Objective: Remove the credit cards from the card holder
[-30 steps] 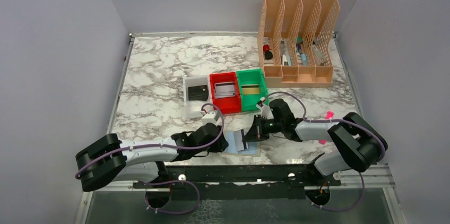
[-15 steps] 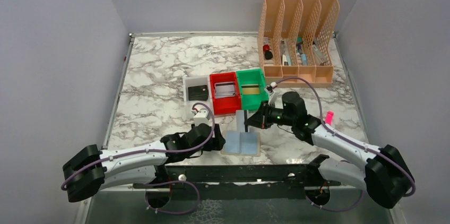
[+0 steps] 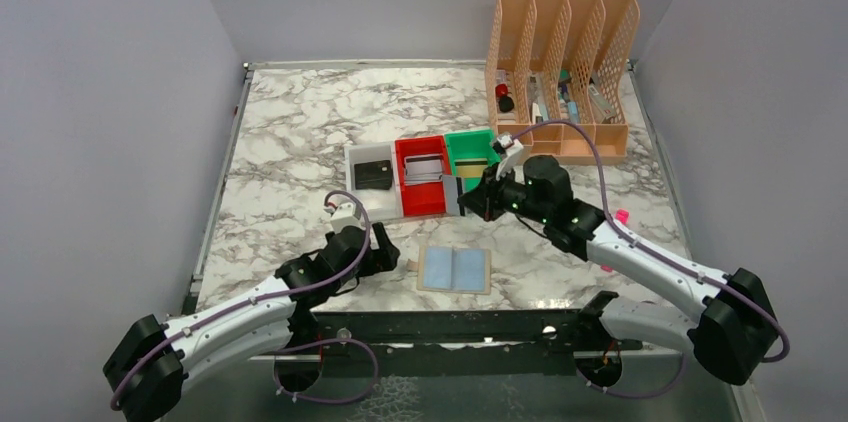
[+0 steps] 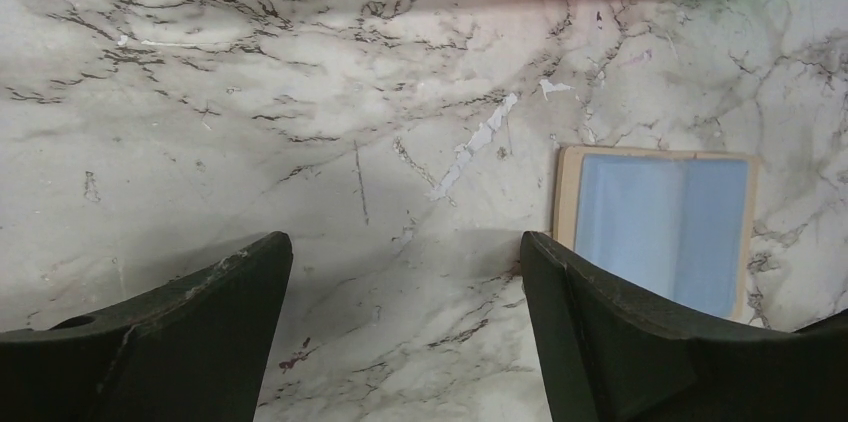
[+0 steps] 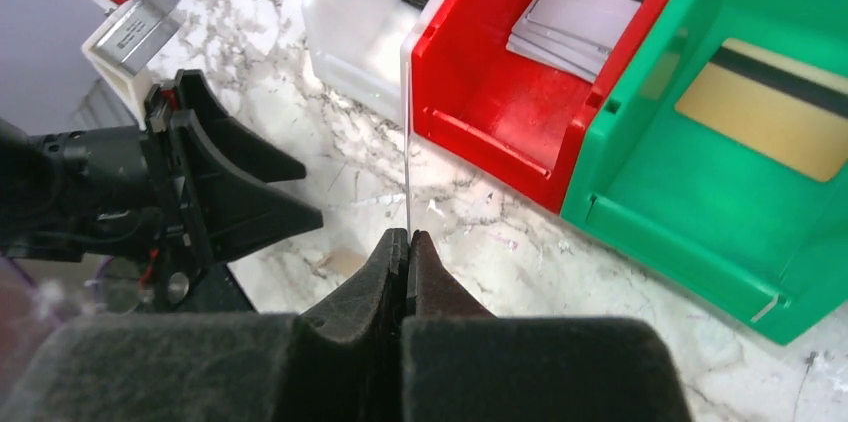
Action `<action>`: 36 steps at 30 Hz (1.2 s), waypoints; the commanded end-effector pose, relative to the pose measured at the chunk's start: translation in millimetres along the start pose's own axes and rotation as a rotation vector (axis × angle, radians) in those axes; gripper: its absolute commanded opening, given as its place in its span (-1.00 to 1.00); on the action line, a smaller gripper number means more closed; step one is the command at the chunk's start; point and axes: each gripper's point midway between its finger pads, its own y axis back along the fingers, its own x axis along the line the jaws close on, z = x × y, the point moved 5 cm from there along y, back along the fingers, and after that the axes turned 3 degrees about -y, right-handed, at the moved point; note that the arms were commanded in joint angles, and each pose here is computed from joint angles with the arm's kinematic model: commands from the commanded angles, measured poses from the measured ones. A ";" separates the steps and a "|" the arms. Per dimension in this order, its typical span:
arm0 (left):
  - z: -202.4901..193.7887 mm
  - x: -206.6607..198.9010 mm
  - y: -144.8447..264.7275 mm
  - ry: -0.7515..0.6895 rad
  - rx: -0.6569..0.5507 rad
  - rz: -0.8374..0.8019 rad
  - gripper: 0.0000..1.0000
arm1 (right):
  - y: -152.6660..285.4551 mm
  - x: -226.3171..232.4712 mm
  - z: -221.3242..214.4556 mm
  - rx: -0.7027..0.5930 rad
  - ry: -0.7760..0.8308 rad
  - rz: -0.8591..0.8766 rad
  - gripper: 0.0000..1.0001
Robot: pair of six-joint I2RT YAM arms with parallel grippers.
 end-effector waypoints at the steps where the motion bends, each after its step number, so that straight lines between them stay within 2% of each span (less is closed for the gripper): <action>1: -8.3 -1.2 -0.5 -0.008 0.044 -0.038 0.76 | -14.5 -2.7 9.3 0.000 0.190 -0.113 -0.98; 14: -10.7 -1.9 6.1 0.033 0.038 -0.081 0.76 | -56.0 17.0 34.3 -0.077 0.607 -0.196 -0.98; 20: -7.2 -3.1 10.5 0.039 0.024 -0.093 0.80 | -91.0 12.0 36.3 -0.013 0.823 -0.254 -0.97; 29: -8.2 -5.9 12.5 0.031 0.045 -0.106 0.88 | -131.1 -26.4 36.7 0.051 1.061 -0.505 -0.98; 36: -5.2 -7.5 14.0 0.021 0.039 -0.110 0.93 | -152.3 -37.9 28.0 0.097 1.210 -0.513 -0.98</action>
